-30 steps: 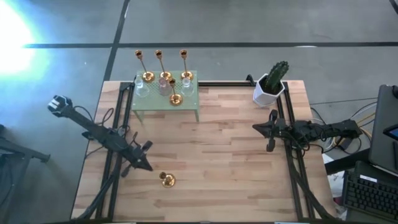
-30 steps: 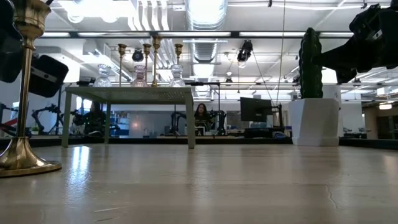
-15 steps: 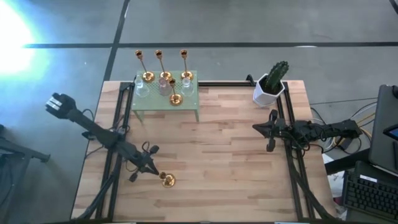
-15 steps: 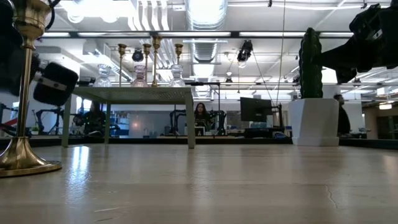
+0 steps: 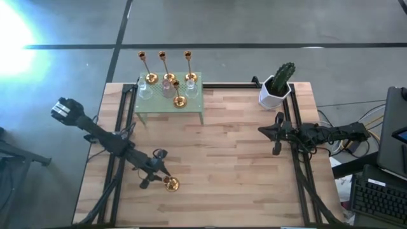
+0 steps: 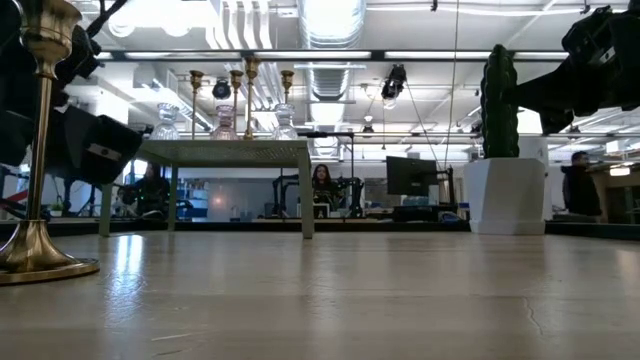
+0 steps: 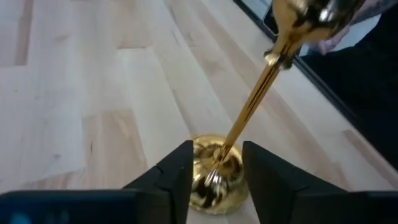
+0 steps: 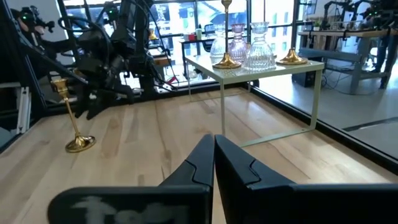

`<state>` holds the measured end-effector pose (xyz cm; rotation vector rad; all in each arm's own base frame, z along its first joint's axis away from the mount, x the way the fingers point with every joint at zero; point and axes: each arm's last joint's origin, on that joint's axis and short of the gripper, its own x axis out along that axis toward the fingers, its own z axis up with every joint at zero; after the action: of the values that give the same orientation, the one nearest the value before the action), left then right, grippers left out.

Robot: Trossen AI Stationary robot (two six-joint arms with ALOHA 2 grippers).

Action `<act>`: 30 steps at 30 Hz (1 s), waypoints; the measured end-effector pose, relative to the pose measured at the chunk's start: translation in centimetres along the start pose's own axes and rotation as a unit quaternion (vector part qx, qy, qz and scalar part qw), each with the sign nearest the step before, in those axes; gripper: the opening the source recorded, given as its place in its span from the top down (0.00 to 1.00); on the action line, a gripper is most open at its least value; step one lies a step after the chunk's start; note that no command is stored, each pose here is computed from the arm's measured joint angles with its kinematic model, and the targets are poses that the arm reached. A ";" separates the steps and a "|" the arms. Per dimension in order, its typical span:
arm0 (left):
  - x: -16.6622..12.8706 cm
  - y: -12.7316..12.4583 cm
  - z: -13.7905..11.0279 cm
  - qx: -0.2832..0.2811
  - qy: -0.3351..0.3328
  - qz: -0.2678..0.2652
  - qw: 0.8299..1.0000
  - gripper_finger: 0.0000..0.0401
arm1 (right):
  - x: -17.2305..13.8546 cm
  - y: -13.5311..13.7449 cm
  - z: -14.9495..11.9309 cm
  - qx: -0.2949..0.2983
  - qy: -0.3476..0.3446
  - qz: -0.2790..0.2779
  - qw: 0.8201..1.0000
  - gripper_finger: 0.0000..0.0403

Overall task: Pick & Place candle stick holders
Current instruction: Put the golden candle holder on the shelf

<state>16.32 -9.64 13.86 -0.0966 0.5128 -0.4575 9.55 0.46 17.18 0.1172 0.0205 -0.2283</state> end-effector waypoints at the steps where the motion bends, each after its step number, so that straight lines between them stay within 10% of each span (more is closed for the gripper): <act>1: 0.1 0.0 0.1 -0.003 -0.003 -0.001 1.000 0.64 | 0.0 0.0 0.0 0.000 0.000 0.000 1.000 0.98; 19: 1.2 -0.7 1.8 -0.002 -0.009 -0.041 0.999 0.62 | 0.0 0.0 0.0 0.001 0.000 0.000 1.000 0.98; 30: 1.9 -0.9 2.7 0.038 -0.017 -0.037 0.998 0.95 | 0.0 0.0 0.0 0.001 0.000 -0.001 1.000 0.98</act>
<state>18.79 -11.33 15.47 -0.0505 0.4596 -0.5462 9.56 0.46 17.17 0.1187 0.0211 -0.2295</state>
